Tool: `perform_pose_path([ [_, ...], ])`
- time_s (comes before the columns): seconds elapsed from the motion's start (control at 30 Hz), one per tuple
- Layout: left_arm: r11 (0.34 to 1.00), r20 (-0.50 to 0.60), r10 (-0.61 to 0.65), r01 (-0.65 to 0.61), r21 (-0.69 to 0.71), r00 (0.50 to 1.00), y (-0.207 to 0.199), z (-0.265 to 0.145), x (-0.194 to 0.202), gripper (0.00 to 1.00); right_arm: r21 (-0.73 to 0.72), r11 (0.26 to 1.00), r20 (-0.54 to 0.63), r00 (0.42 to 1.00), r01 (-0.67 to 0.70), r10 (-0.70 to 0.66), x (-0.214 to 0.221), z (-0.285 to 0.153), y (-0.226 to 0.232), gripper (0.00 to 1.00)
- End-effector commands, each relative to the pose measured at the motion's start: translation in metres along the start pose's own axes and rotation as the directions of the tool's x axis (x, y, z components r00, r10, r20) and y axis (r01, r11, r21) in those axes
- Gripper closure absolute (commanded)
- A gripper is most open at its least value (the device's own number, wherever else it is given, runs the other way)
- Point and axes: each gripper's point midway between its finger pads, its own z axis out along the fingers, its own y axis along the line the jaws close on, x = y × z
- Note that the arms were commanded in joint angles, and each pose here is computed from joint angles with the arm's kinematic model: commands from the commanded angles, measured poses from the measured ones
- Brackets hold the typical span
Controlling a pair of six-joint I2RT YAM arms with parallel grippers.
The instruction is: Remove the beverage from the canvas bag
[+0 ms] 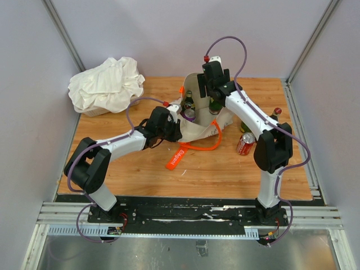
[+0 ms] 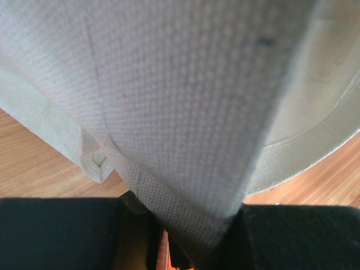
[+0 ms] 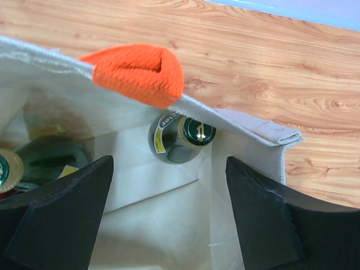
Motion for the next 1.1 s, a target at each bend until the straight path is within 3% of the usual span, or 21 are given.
perform_pose_path([
  [0.0, 1.0, -0.075, 0.007, -0.006, 0.019, 0.997, -0.006, 0.002, 0.022, 0.89, 0.086, 0.989, 0.057, 0.992, -0.117, 0.112, -0.016, 0.017, -0.026, 0.19],
  [0.83, 1.0, -0.088, 0.002, -0.001, 0.01, 0.996, -0.004, 0.006, 0.025, 0.89, 0.167, 0.979, 0.039, 0.993, -0.113, 0.108, 0.017, 0.073, -0.032, 0.38],
  [1.07, 1.0, -0.097, 0.01, -0.009, 0.005, 0.995, -0.002, 0.007, 0.025, 0.89, 0.167, 0.981, 0.005, 0.995, -0.1, 0.1, 0.033, 0.083, -0.033, 0.51],
])
